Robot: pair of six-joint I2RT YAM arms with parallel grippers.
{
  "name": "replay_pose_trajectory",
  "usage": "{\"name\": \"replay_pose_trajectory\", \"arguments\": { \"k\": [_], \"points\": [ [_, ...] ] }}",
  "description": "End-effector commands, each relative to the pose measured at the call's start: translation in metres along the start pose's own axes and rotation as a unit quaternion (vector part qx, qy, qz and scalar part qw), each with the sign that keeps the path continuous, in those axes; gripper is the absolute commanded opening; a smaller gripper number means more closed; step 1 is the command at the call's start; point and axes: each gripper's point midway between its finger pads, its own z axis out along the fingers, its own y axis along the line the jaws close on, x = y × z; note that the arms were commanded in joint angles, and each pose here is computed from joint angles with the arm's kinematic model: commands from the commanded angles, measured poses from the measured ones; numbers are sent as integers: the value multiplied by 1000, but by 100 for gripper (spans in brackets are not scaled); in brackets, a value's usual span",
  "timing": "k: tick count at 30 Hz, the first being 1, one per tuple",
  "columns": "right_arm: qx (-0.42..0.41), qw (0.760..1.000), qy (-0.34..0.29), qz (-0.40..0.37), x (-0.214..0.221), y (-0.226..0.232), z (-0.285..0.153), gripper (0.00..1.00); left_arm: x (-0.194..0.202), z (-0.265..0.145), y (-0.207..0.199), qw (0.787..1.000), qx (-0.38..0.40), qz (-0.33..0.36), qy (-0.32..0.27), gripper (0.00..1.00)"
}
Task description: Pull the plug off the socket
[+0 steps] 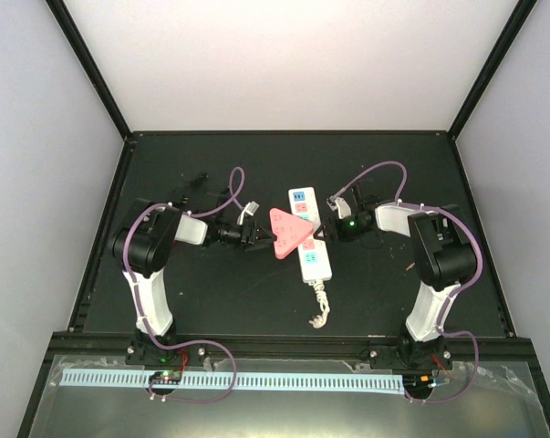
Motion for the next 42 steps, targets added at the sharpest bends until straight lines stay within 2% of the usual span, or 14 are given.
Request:
{"name": "replay_pose_trajectory", "arguments": {
  "k": [1,15,42],
  "points": [
    [9,1000,1,14,2,-10,7,49,-13,3,-13,999,30,24,-2,65],
    [7,1000,8,22,7,-14,11,47,-10,22,-18,998,62,7,21,56],
    [18,999,20,37,17,-25,19,45,-8,31,-29,994,103,-14,27,19]
  ]
}}
